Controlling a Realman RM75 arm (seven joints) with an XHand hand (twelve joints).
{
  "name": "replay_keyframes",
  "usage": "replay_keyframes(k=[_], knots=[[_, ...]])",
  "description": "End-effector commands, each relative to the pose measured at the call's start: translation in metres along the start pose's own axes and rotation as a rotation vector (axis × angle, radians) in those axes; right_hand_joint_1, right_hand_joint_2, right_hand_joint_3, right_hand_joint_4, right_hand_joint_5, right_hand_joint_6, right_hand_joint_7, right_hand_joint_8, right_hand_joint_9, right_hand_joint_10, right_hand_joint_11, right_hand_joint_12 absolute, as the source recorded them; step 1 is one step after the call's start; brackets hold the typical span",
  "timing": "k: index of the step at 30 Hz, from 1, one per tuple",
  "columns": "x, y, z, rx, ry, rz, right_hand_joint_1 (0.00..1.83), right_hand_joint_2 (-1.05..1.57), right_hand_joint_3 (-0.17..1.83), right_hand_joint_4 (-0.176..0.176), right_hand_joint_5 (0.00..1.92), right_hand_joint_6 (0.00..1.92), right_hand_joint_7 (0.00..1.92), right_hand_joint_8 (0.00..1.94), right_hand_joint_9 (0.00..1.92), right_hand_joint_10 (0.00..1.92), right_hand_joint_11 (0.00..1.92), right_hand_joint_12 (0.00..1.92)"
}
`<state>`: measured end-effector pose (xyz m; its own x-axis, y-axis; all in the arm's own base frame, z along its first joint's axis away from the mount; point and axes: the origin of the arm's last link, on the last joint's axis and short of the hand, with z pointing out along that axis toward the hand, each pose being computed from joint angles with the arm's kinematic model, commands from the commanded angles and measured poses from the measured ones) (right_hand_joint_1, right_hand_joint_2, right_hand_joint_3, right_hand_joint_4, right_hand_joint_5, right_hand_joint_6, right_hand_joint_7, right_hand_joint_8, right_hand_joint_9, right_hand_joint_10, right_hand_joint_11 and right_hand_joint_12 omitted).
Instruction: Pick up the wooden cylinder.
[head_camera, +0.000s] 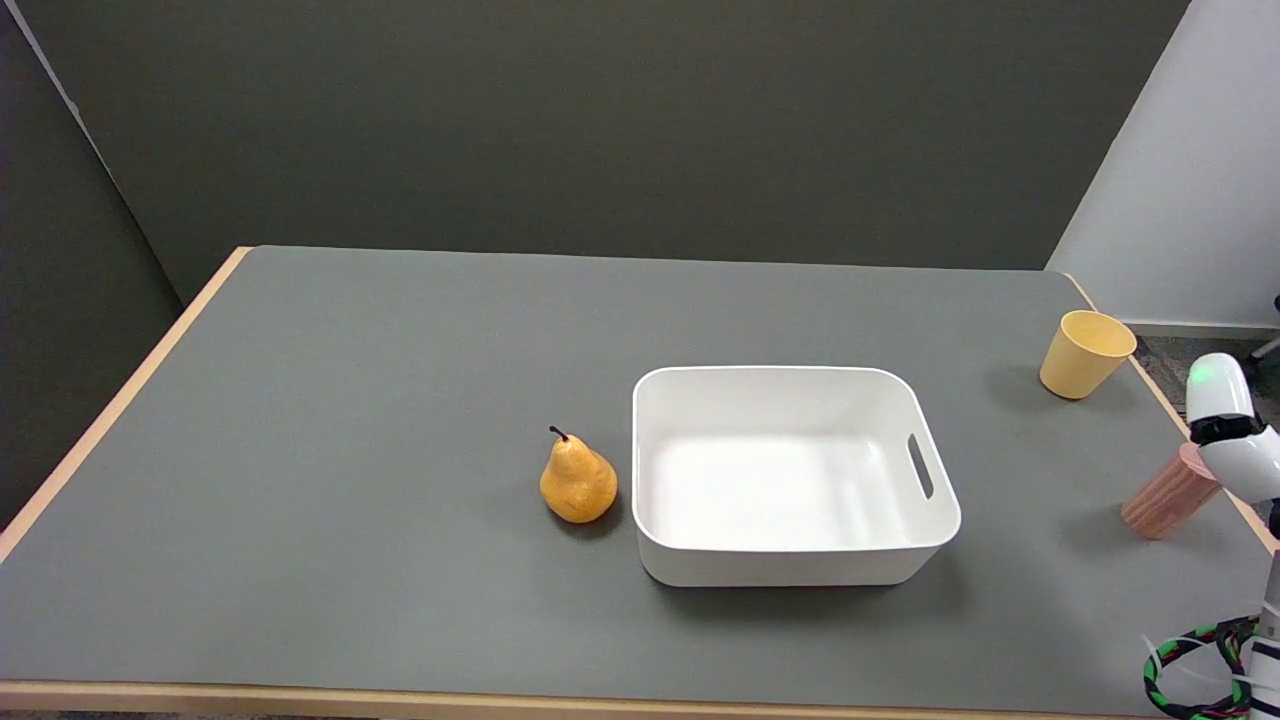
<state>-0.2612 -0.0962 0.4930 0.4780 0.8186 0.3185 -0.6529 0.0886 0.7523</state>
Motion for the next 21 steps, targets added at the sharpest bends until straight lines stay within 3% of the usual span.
replay_keyframes(k=[1,7,15,21], knots=[[-0.008,0.037,-0.011,-0.152,0.012,-0.003,0.34,0.73,0.77,-0.176,0.26,0.59,0.31,0.52,0.12,0.84,0.03,1.25],[-0.009,0.044,-0.013,-0.171,0.003,0.006,0.32,0.72,0.76,-0.176,0.26,0.59,0.31,0.52,0.12,0.84,0.04,1.26],[-0.012,0.064,-0.015,-0.198,0.012,0.256,0.25,0.65,0.8,-0.176,0.19,0.54,0.26,0.53,0.13,0.81,0.05,1.29],[-0.008,0.069,-0.015,-0.21,0.041,0.257,0.22,0.68,0.73,-0.176,0.15,0.5,0.19,0.48,0.05,0.74,0.0,1.21]])
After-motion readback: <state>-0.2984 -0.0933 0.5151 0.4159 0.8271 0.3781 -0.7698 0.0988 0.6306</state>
